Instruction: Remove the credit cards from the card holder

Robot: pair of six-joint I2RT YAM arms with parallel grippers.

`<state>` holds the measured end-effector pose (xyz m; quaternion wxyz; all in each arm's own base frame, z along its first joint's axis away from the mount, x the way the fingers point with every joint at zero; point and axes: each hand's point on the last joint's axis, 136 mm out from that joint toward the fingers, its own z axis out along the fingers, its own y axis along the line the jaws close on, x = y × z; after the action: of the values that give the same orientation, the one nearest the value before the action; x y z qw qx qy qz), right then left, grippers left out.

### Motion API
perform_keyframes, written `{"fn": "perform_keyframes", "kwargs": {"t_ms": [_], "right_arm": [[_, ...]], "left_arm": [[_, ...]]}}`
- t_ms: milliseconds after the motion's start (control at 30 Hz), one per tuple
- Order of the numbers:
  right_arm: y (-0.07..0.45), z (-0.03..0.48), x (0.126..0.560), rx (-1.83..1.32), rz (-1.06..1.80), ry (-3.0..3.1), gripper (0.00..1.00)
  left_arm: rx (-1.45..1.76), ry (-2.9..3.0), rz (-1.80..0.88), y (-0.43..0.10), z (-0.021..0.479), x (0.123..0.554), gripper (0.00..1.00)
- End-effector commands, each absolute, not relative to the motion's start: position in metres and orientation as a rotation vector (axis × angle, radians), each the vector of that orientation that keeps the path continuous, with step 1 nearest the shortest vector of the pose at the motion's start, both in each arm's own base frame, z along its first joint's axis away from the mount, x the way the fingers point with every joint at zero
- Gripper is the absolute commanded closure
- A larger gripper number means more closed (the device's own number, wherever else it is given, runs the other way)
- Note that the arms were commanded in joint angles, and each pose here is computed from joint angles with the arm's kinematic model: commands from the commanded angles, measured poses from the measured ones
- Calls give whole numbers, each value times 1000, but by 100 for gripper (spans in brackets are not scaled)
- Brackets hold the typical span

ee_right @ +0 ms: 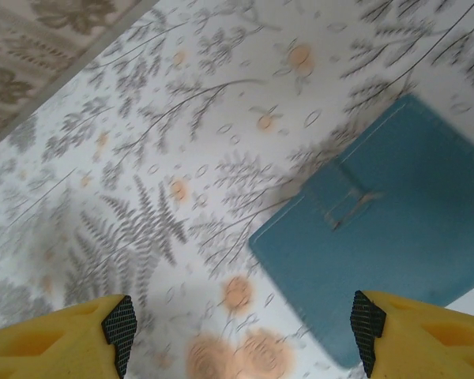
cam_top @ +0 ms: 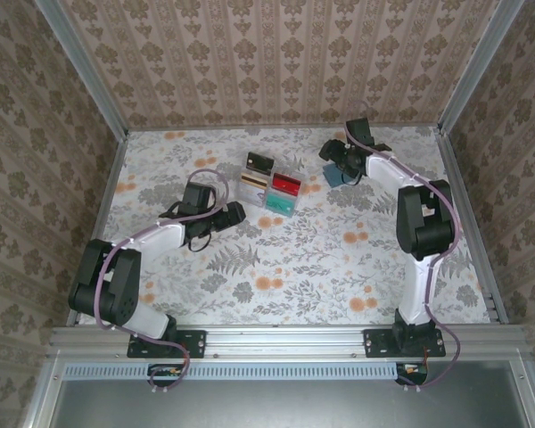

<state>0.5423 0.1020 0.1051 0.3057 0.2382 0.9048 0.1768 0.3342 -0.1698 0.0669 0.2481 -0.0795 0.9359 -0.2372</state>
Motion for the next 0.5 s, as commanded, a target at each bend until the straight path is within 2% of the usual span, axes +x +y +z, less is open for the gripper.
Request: {"fn": "perform_keyframes", "kwargs": {"t_ms": [0,467], "right_arm": [[78,83,540,641,235,2467,24],[48,48,561,514,-2,2601,17]], "left_arm": [[-223,2532,-647,-173,77,338,0],[-186,2561,-613,-175,76,339,0]]}}
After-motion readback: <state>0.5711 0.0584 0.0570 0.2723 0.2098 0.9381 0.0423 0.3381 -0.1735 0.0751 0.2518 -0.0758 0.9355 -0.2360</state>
